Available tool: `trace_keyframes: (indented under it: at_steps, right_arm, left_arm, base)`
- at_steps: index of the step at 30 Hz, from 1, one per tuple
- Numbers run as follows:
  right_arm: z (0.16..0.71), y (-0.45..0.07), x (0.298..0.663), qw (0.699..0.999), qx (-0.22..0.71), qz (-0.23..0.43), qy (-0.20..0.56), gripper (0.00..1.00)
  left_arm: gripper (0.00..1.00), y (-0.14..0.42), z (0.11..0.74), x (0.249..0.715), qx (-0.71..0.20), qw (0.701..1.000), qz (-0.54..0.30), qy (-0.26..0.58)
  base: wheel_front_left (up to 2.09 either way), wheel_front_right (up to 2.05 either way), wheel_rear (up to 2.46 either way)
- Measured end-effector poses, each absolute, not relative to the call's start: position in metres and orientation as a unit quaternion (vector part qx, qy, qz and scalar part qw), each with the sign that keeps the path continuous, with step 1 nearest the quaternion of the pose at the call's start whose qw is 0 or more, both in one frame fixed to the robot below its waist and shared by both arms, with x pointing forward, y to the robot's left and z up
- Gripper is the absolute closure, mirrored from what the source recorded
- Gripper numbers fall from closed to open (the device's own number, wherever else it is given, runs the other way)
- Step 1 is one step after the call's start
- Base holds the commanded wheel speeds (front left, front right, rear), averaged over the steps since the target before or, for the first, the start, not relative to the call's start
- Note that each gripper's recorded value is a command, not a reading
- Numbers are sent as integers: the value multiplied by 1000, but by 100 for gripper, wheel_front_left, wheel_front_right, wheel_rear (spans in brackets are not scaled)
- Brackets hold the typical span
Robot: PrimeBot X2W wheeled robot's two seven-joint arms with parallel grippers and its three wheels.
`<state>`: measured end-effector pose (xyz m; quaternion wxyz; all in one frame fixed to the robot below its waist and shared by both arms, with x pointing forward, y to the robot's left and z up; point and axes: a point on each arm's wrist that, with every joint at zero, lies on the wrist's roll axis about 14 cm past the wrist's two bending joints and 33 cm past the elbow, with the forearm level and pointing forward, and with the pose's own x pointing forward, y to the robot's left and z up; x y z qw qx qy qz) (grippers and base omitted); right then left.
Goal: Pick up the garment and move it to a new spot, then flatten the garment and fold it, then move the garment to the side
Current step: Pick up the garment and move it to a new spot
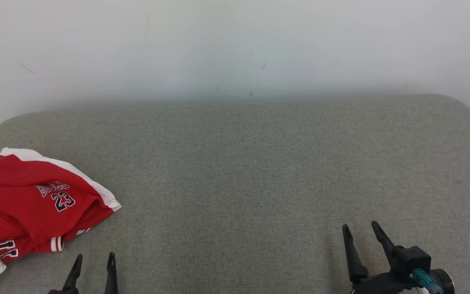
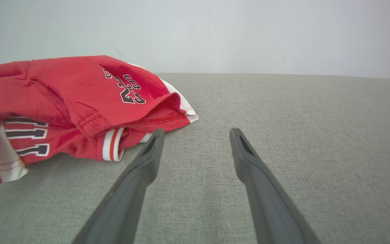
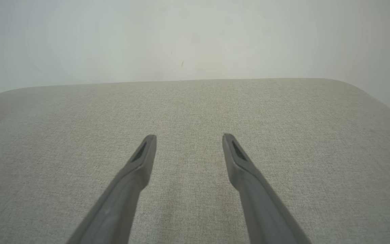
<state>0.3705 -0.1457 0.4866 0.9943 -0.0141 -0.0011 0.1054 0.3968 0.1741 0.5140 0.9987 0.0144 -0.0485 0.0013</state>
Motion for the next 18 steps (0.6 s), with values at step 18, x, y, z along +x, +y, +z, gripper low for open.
trace_keyframes:
  at_steps: [18]
  right_arm:
    - [499,-96,384,984,-20,178,-23,0]
  left_arm:
    - [0,221,495,376,3,997,68,-19]
  base:
    - [0,0,0]
